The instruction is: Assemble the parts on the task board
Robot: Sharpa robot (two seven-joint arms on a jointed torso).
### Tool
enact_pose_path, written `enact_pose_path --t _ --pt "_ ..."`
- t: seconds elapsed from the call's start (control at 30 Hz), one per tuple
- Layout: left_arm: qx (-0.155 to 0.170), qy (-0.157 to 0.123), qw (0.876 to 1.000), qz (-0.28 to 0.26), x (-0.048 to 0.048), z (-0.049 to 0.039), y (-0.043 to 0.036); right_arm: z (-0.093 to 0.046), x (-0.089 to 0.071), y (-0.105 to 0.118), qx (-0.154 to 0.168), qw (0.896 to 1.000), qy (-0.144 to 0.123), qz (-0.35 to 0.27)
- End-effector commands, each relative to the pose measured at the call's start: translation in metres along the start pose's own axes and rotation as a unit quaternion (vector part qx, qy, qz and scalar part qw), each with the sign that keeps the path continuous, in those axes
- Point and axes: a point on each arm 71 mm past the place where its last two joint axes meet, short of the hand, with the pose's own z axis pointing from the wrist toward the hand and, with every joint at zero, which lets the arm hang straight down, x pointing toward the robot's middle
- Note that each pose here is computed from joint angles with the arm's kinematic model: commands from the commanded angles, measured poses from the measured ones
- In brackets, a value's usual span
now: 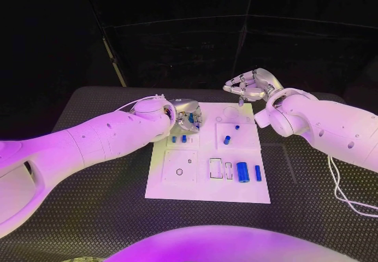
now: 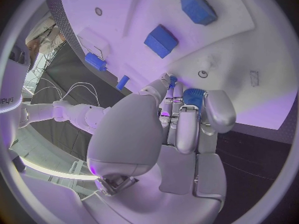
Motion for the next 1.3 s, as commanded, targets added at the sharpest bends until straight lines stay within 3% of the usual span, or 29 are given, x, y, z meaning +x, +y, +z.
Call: enact_pose_path --t 0.03,0.2,0.57,0.83,0.93,1.07,1.3 --pt "-0.012 0.031 0.999 0.007 0.0085 0.0 0.003 0.0 0.001 0.002 -0.006 1.0 0.004 0.0" --pt "-0.009 0.024 1.0 0.013 0.0075 0.0 0.0026 0.0 0.001 0.002 -0.006 1.0 0.004 0.0" --pt "0.017 -0.036 0.999 0.01 -0.0028 -0.0091 -0.0004 0.0 0.0 0.002 -0.007 1.0 0.004 0.0" --pt "0.032 -0.077 0.997 -0.008 -0.0253 -0.0218 -0.005 0.0 0.001 0.002 -0.007 1.0 0.004 0.0" --pt "0.029 -0.079 0.996 -0.011 -0.0299 -0.0284 -0.0013 0.0 0.001 0.002 -0.007 1.0 0.004 0.0" --pt "0.016 -0.071 0.997 -0.017 -0.0318 -0.0374 0.0095 0.0 0.0 0.001 -0.007 1.0 0.004 0.0" --pt "-0.011 -0.052 0.998 -0.023 -0.0266 -0.0505 0.0288 0.0 -0.001 0.001 -0.006 1.0 0.003 0.0"
